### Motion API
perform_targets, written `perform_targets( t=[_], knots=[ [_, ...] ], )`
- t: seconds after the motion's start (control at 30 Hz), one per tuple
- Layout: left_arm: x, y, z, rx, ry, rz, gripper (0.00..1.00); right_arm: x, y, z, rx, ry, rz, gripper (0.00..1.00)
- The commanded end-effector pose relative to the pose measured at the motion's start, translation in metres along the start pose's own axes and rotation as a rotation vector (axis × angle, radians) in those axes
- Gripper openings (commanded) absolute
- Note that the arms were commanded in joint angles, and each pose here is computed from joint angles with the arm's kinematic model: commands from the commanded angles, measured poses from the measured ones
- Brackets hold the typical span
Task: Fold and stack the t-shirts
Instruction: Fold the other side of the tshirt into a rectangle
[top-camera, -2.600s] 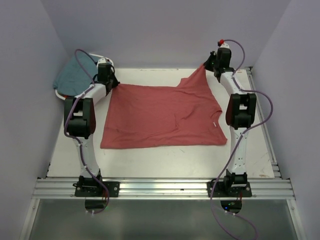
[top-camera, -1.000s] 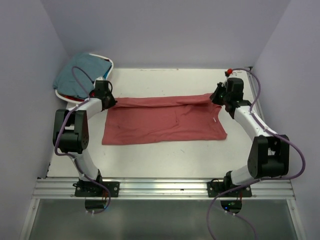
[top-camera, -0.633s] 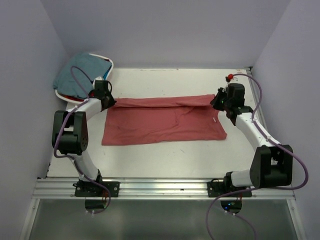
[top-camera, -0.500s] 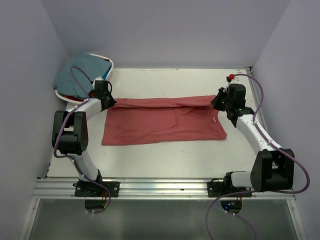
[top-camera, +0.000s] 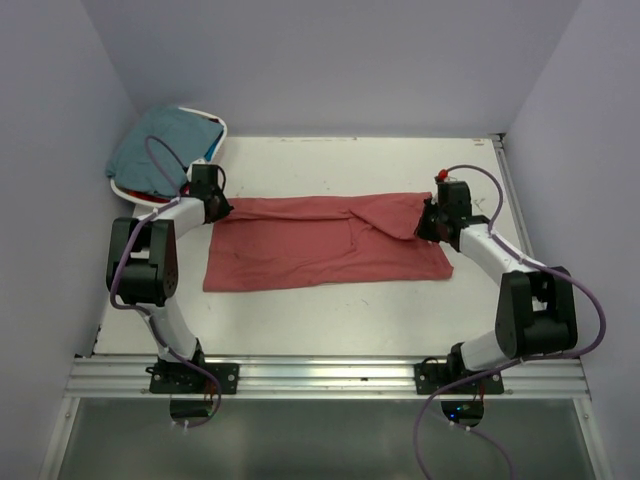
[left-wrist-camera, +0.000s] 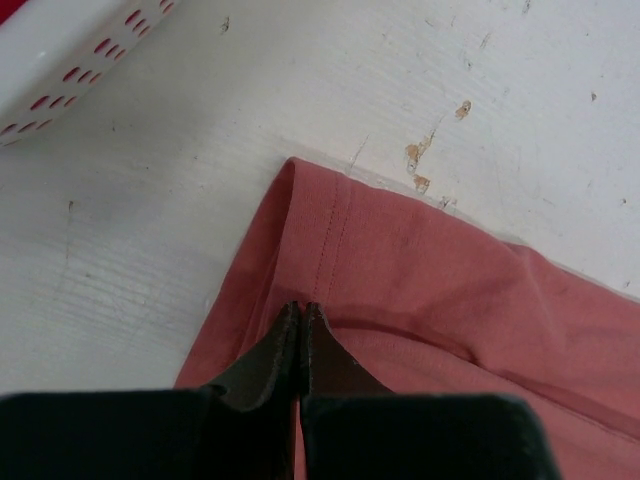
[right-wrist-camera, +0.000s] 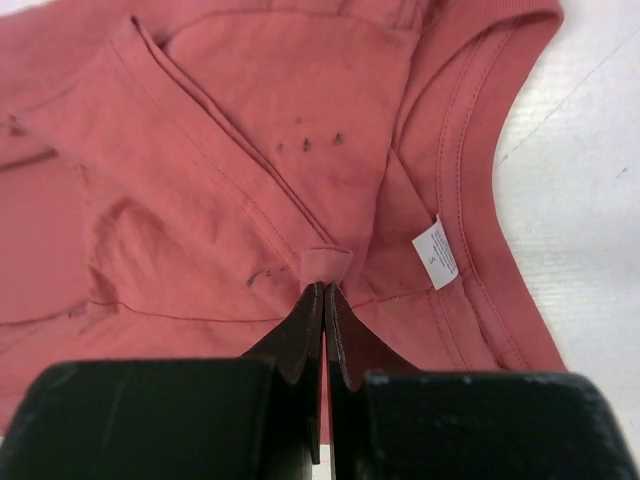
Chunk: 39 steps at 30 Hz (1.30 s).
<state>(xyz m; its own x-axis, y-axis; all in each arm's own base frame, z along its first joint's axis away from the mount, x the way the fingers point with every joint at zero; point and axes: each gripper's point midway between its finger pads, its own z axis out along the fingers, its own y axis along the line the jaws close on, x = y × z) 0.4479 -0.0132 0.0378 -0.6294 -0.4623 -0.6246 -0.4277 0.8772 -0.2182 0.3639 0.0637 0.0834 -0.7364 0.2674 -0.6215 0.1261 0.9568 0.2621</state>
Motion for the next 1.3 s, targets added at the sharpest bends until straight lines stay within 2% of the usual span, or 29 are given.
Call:
perform_targets(
  t=[0.0,1.1,1.13,1.17,1.23,1.27],
  knots=[
    [-0.002,0.006,0.004,-0.019,-0.015,-0.022,0.0,0.004,-0.003,0.001,0.036,0.021,-0.003,0.0],
    [0.003,0.028,-0.006,-0.107,-0.034,-0.024,0.0,0.033,-0.009,-0.014,0.104,0.09,-0.054,0.0],
    [0.004,0.029,-0.007,-0.108,-0.036,-0.024,0.04,0.035,-0.01,-0.013,0.107,0.097,-0.056,0.0],
    [0.005,0.03,-0.009,-0.11,-0.038,-0.029,0.26,0.037,-0.011,-0.014,0.111,0.105,-0.055,0.0],
    [0.004,0.032,-0.015,-0.117,-0.048,-0.042,0.59,0.038,-0.011,-0.014,0.121,0.114,-0.053,0.03],
    [0.008,0.035,-0.018,-0.122,-0.043,-0.056,0.86,0.042,-0.013,-0.015,0.129,0.135,-0.054,0.32]
  ],
)
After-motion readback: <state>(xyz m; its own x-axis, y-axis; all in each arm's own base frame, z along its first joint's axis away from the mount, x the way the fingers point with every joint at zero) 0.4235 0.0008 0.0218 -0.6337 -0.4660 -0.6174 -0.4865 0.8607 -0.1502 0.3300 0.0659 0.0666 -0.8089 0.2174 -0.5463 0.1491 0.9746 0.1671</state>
